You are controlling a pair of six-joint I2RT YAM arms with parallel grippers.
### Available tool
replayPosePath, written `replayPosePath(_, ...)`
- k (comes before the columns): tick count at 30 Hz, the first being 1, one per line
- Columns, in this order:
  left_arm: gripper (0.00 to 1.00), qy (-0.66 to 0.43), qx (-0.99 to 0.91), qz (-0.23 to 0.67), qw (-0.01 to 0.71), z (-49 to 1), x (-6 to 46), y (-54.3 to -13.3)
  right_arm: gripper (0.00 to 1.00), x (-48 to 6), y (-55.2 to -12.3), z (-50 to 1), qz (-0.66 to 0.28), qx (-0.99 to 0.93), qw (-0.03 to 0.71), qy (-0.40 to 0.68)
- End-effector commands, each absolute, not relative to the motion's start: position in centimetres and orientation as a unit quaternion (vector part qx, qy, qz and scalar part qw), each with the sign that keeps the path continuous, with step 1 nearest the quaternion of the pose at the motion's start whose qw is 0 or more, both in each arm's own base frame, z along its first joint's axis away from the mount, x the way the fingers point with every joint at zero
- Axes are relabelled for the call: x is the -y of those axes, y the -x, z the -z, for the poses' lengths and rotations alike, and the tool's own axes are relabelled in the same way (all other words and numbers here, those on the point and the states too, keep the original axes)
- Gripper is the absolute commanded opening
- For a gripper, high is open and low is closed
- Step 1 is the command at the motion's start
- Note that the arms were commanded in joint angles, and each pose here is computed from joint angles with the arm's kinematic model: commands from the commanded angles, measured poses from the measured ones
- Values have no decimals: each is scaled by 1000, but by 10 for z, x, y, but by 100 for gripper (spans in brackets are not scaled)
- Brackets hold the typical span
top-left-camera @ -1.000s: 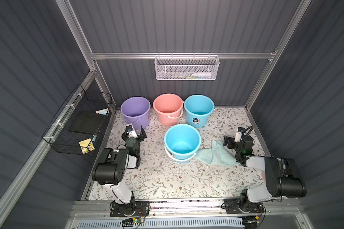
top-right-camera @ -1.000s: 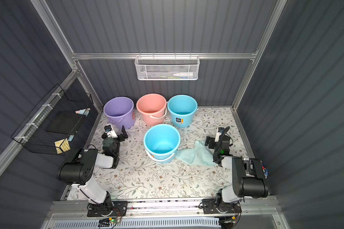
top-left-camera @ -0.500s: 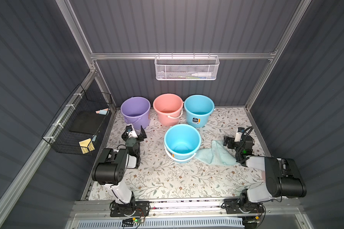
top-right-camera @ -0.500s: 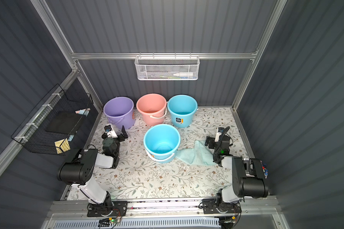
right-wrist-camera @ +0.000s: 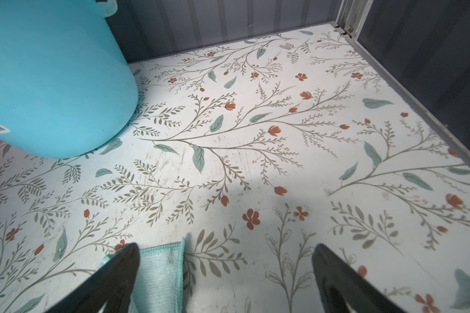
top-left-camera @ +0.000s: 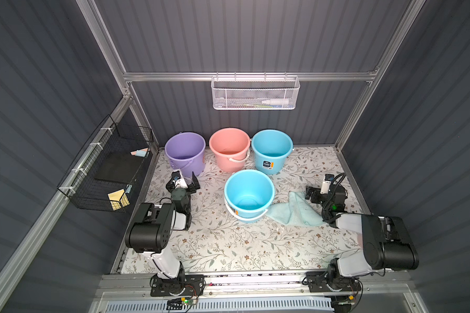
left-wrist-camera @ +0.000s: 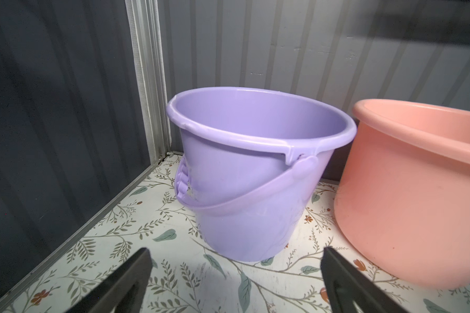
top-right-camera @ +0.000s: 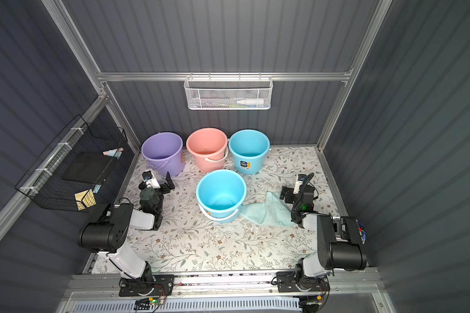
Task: Wipe the inside of the bucket with a cloth
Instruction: Adjust the cleaning item at the center of the board.
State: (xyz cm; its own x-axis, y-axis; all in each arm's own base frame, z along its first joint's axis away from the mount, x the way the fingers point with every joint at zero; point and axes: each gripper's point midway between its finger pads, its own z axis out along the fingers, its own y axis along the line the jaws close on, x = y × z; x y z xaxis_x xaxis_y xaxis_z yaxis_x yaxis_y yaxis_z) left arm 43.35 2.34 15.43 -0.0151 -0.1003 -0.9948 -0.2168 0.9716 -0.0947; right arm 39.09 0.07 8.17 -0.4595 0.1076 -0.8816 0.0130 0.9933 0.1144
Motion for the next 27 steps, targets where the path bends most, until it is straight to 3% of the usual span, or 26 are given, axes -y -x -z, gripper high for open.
replayPosePath(1,100,130,-709,-52,692,-181,-30,-445,99,-2,-398,-106,-44,-847,529,-23)
replayPosePath(6,99,162,-708,-56,685,-209,-32,-442,99,-2,-393,-129,-50,-858,510,-38)
replayPosePath(13,100,204,-727,6,655,-236,-19,-438,99,-4,-378,-163,-94,-876,460,-114)
replayPosePath(17,100,221,-743,42,630,-249,-13,-430,98,-5,-361,-166,-121,-894,387,-189)
replayPosePath(22,99,244,-764,58,595,-265,-11,-423,93,-33,-332,-164,-179,-922,295,-176)
replayPosePath(27,99,220,-791,84,564,-273,4,-421,90,-53,-303,-149,-159,-953,202,-159)
